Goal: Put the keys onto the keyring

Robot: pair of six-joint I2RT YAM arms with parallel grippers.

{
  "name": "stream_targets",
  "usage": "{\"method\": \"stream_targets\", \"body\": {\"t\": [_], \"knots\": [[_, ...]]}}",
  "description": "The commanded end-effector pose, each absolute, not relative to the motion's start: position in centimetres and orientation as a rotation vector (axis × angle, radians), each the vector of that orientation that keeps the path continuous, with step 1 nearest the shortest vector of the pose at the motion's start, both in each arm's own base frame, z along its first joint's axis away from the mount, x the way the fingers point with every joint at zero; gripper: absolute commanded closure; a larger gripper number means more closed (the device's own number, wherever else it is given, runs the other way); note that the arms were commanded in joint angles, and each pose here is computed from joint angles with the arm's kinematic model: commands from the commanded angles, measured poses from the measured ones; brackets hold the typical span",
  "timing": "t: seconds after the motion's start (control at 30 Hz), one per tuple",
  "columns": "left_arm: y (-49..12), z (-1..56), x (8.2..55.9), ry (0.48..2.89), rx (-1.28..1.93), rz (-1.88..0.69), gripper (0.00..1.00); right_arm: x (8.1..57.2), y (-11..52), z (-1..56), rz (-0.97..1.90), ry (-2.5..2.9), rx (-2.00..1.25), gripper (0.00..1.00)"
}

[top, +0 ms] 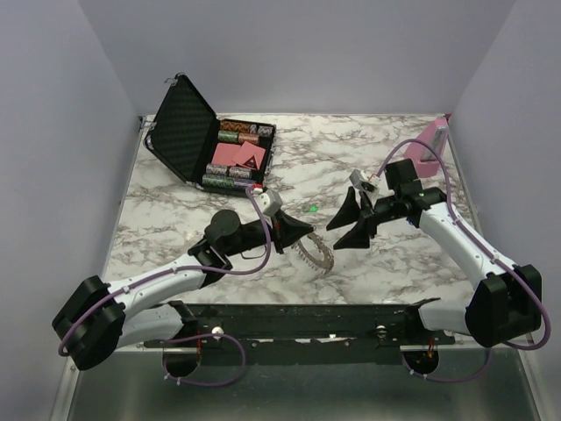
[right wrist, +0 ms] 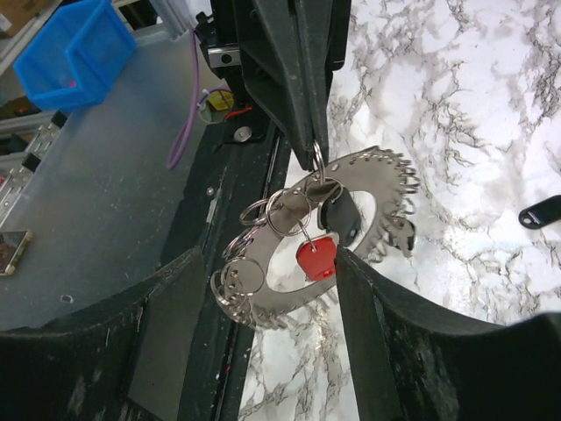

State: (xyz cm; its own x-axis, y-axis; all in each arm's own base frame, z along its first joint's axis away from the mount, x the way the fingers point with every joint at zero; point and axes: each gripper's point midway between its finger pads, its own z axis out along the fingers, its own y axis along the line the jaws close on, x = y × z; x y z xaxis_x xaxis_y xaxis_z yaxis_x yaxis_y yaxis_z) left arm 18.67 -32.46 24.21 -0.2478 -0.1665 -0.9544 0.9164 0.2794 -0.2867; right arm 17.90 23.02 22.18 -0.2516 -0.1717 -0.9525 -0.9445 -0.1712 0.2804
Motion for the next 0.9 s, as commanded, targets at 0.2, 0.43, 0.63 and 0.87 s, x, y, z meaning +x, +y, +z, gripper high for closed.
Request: {"method": "stream_targets", "body": {"t": [0.2, 0.43, 0.63, 0.87], "knots": [[-34.3, 27.7, 19.3, 1.373, 0.752, -1.266, 1.0, 19.1, 23.0, 22.5, 1.406, 1.459, -1.322, 0.29], [-34.3, 24.3, 16.8, 1.513, 1.088, -1.235, 1.0, 18.9, 22.4, 22.8, 1.306, 1.388, -1.402, 0.28], [-33.1, 23.8, 15.2, 1.558, 1.24, -1.203, 1.0, 18.4, 22.0, 23.1, 1.284, 1.33, -1.424, 0.28], [-32.9, 24.9, 13.2, 1.469, 1.386, -1.242, 1.0, 16.0, 21.7, 21.3, 1.25, 1.105, -1.531, 0.25]]}}
